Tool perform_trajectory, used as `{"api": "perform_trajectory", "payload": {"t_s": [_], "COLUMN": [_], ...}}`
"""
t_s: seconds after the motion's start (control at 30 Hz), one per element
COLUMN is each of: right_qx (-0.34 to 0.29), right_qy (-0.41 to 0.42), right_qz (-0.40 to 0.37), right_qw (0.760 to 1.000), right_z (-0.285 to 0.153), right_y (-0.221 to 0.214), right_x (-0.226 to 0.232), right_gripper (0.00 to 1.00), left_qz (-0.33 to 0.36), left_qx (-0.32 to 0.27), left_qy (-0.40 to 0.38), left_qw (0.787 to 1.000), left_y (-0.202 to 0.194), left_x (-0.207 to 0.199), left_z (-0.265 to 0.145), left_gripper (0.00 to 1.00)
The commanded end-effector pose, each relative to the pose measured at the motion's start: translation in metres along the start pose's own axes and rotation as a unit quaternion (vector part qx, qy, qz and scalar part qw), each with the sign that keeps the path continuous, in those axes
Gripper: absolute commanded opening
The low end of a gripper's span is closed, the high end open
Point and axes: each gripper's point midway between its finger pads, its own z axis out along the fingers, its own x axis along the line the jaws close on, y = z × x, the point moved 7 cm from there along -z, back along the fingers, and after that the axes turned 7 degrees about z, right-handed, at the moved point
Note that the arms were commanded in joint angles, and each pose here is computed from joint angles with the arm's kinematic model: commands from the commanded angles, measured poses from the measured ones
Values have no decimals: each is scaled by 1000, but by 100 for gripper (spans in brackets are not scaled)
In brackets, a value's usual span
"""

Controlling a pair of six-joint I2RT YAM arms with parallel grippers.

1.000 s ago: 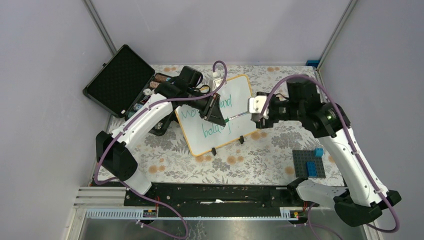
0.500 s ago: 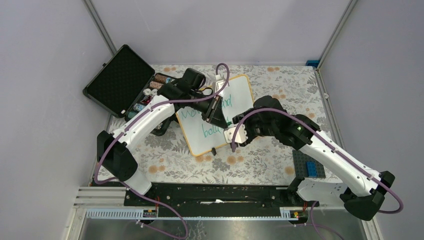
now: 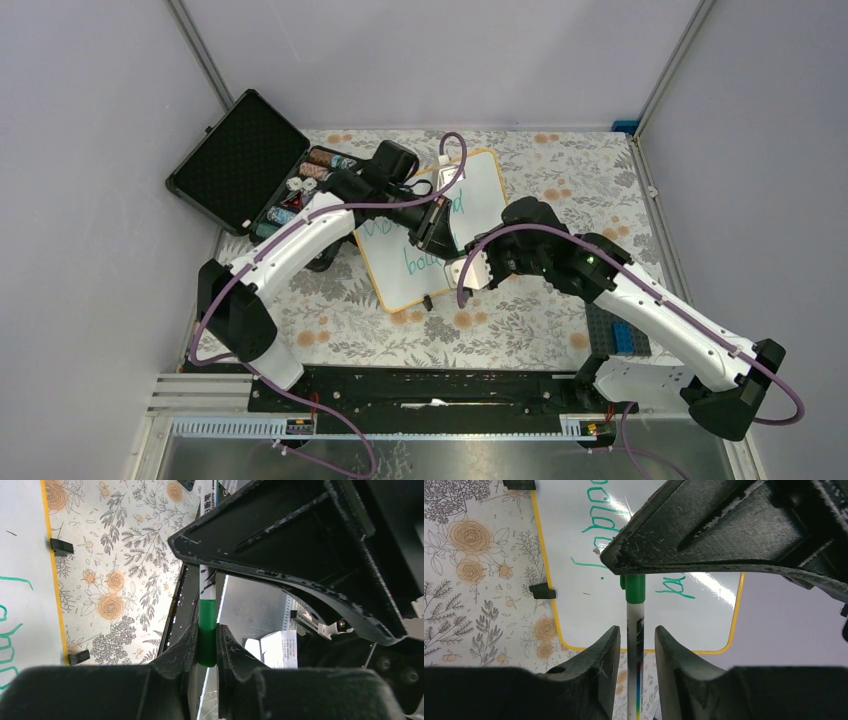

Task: Write a sentence on the whiteboard
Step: Place the whiteboard marker at the center of the board.

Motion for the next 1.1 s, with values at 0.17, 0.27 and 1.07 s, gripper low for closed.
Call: {"api": "perform_trajectory", "payload": {"t_s": [0.17, 0.27, 1.07], "right_qx": [2, 13, 108], "right_qy": [-17, -29, -85], "right_qz": [-16, 13, 646], "right_qw": [1000, 999, 751], "right_z": [-4, -4, -24], "right_y": [3, -1, -201], "right_x": [-3, -1, -48], "right_gripper": [19, 0, 0], "left_qz": [22, 33, 99], "left_qx": [-11, -22, -224], "left_qy": [-23, -1, 243], "left_qw": [999, 999, 939], "left_y": [7, 11, 79], "left_x": [-9, -5, 15], "left_z": [-2, -6, -139], "left_gripper": [4, 28, 99]}}
